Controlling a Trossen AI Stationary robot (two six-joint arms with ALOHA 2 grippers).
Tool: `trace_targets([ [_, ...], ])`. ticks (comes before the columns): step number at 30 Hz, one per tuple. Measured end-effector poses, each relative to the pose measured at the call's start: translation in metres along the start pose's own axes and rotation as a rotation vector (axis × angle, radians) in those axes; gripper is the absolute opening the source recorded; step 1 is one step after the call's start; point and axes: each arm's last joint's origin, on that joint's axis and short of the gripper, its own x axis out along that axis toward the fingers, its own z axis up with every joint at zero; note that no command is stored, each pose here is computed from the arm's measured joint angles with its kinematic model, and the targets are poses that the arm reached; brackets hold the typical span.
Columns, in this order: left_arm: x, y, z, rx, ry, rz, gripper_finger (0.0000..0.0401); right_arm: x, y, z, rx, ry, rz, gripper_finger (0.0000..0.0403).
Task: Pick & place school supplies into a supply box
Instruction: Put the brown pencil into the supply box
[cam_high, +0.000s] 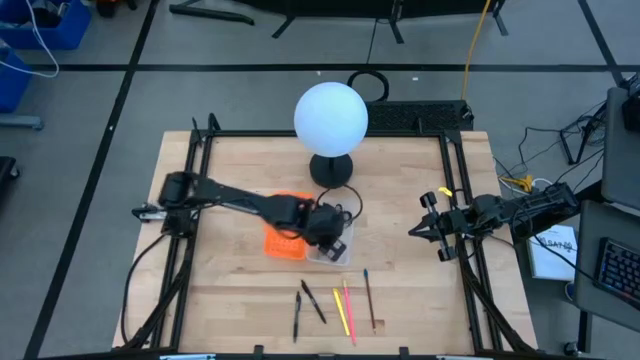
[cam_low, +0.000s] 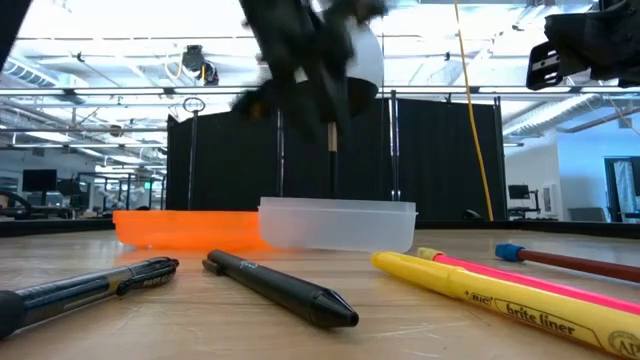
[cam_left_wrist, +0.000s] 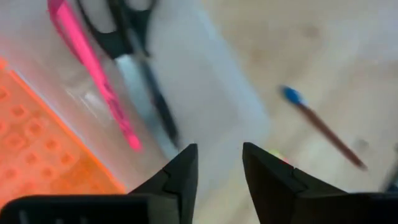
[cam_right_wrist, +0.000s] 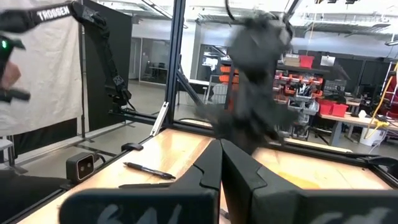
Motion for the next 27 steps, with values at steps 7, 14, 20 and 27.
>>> trace_targets([
  [7, -0.06, -0.046, -0.089, 0.043, -0.232, 0.026, 0.0056, 0.0, 0.0, -0.002, 0.004, 0.02, 0.002, 0.0],
  [14, -0.059, -0.071, -0.189, 0.025, -0.326, 0.005, 0.001, 0.0, 0.0, -0.003, 0.048, 0.031, 0.003, 0.0],
  [20, -0.02, -0.073, -0.24, 0.014, -0.353, 0.045, 0.0005, 0.001, 0.0, -0.004, 0.084, 0.043, 0.003, 0.0],
  [27, 0.026, -0.074, -0.253, 0.49, -0.373, 0.156, 0.0004, 0.001, 0.001, -0.006, 0.137, 0.065, 0.003, 0.0],
])
